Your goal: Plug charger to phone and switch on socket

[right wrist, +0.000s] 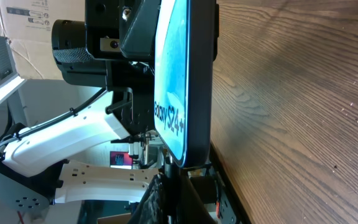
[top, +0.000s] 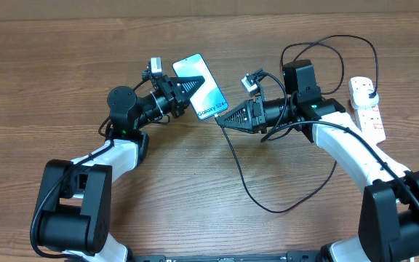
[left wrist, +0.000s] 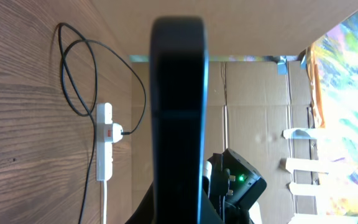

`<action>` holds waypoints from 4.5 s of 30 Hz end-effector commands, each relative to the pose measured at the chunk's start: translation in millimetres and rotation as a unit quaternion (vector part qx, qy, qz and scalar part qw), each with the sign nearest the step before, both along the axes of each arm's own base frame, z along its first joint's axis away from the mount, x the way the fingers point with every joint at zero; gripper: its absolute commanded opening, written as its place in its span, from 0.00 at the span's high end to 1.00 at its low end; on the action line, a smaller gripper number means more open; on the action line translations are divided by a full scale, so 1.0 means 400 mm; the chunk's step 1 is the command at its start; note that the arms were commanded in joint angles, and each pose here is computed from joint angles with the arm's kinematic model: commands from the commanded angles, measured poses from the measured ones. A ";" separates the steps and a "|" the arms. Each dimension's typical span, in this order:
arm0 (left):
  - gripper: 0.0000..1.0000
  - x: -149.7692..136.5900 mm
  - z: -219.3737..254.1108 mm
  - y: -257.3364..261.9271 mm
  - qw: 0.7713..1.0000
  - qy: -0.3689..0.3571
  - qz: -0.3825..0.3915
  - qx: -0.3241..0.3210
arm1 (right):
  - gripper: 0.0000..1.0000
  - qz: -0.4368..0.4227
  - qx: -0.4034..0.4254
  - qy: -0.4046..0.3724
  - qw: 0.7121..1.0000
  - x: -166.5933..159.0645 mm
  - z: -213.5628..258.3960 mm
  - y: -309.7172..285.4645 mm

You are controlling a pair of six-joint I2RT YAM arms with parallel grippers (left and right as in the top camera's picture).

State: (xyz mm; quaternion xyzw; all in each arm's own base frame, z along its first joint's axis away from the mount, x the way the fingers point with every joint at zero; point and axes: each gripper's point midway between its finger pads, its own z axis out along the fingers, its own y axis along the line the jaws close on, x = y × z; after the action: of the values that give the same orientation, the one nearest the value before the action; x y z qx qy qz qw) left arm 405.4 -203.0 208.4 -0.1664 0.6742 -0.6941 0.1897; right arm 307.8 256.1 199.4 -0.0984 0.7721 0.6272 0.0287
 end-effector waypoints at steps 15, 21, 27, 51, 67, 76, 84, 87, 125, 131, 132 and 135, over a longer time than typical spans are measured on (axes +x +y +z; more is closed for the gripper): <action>0.95 -0.079 0.019 -0.059 0.996 -0.024 -0.091 0.006 | 0.96 -0.038 -0.022 -0.039 0.998 0.039 0.011 -0.010; 0.95 -0.076 0.019 -0.059 0.996 -0.017 -0.088 0.003 | 0.96 -0.054 -0.034 -0.043 0.997 0.056 0.005 -0.012; 0.95 -0.075 0.020 -0.063 0.996 -0.008 -0.085 -0.001 | 0.96 -0.060 -0.038 -0.047 0.996 0.062 0.003 -0.012; 0.96 -0.026 0.016 0.012 0.997 -0.067 -0.035 0.032 | 0.01 -0.139 -0.073 -0.241 0.958 0.039 0.203 -0.148; 0.96 0.047 -0.003 0.178 0.994 -0.074 0.054 0.058 | 0.20 -0.144 -0.427 -0.309 0.837 0.015 -0.032 -0.128; 0.96 0.057 -0.018 0.279 0.992 -0.069 0.076 0.070 | 0.17 -0.075 -0.491 -0.296 0.816 0.065 -0.266 -0.030; 0.96 0.061 -0.026 0.308 0.991 -0.070 0.088 0.078 | 0.17 -0.022 -0.529 -0.318 0.787 0.098 -0.368 0.044; 0.96 0.061 -0.033 0.308 0.991 -0.065 0.087 0.080 | 0.19 -0.014 -0.550 -0.334 0.765 0.106 -0.387 0.057; 0.96 0.054 -0.034 0.303 0.992 -0.059 0.077 0.075 | 0.96 0.010 -0.508 -0.164 0.845 0.060 -0.322 0.052; 0.96 0.042 -0.033 0.287 0.995 -0.046 0.058 0.063 | 0.96 -0.033 -0.320 -0.191 0.927 0.070 -0.008 0.008; 0.96 0.040 -0.032 0.280 0.996 -0.044 0.055 0.061 | 0.96 -0.039 -0.302 -0.198 0.932 0.068 0.028 -0.008; 0.96 0.033 -0.023 0.248 0.996 -0.048 0.041 0.056 | 0.96 -0.050 -0.261 -0.210 0.941 0.049 0.112 -0.055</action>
State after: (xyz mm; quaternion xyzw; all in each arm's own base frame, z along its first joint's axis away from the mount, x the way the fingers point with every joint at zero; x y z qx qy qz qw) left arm 425.9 -87.3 187.1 -0.1750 0.6973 -0.6395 0.2724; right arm 347.4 224.9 195.2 -0.1567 0.9298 0.2805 0.1798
